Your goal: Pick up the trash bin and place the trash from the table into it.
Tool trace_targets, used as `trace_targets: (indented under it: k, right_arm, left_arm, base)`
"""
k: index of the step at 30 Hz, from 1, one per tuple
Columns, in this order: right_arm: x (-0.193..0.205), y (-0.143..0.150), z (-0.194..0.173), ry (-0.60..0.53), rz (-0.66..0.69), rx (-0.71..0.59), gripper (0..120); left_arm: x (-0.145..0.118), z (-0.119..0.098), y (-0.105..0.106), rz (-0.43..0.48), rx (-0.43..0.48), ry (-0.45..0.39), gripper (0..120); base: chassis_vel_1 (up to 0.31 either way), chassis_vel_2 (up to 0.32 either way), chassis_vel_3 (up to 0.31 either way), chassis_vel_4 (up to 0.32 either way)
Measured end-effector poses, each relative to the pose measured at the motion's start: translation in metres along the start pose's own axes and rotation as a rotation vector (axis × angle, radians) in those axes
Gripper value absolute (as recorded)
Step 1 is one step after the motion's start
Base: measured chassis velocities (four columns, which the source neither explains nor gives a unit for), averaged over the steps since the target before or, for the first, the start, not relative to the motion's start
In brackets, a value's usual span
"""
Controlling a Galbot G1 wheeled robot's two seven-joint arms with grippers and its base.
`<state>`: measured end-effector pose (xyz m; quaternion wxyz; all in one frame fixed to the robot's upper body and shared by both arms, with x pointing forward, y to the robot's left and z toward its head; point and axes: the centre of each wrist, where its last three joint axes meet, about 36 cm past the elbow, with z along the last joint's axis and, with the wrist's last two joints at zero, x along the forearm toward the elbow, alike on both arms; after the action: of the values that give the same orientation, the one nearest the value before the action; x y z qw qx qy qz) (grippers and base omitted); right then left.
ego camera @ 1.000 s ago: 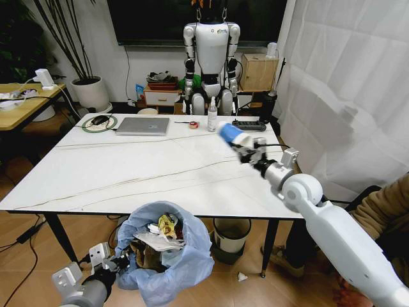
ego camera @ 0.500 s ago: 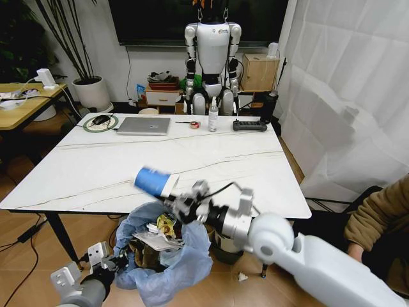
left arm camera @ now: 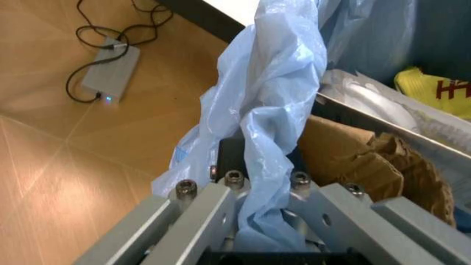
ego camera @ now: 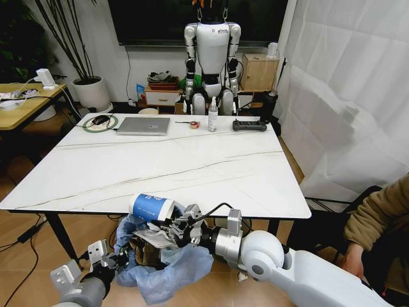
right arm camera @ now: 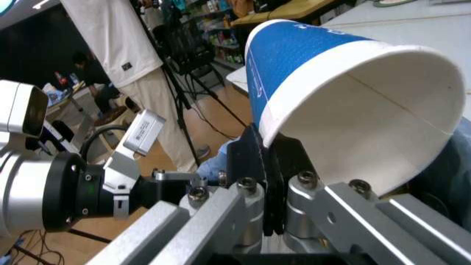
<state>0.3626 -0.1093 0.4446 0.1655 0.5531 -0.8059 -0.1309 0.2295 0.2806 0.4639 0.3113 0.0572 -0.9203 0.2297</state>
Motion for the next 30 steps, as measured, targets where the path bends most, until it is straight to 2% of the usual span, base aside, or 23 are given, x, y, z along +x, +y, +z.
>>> trace_targets:
  k: [2, 5, 8, 14, 22, 28, 30]
  right_arm:
    - [0.001, 0.001, 0.002, 0.002, 0.003, -0.001, 0]
    - [0.001, 0.003, 0.004, 0.004, 0.014, -0.001, 10]
    - [0.002, 0.003, 0.004, 0.002, 0.015, 0.001, 15]
    - [0.003, 0.003, 0.001, -0.005, 0.024, 0.012, 38]
    - [0.008, 0.004, -0.006, -0.022, 0.047, 0.028, 50]
    - [0.024, 0.014, -0.022, -0.052, 0.134, 0.018, 75]
    - [0.028, 0.016, -0.025, -0.073, 0.163, 0.015, 77]
  left_arm:
    - [0.000, 0.000, 0.000, 0.000, -0.001, -0.001, 0]
    - [-0.001, -0.001, 0.000, 0.001, -0.003, -0.003, 0]
    - [-0.001, -0.001, 0.000, 0.001, -0.005, -0.003, 0]
    - [-0.001, -0.001, 0.000, -0.001, -0.005, -0.003, 0]
    - [-0.002, -0.001, 0.003, -0.011, -0.012, 0.000, 0]
    - [-0.004, 0.000, 0.003, -0.010, -0.020, 0.006, 0]
    - [-0.004, 0.000, 0.003, -0.010, -0.022, 0.007, 0]
  base:
    - [0.000, 0.000, 0.000, 0.000]
    - [0.000, 0.000, 0.000, 0.000]
    - [0.000, 0.000, 0.000, 0.000]
    - [0.000, 0.000, 0.000, 0.000]
    - [0.000, 0.000, 0.000, 0.000]
    - [0.000, 0.000, 0.000, 0.000]
    - [0.000, 0.000, 0.000, 0.000]
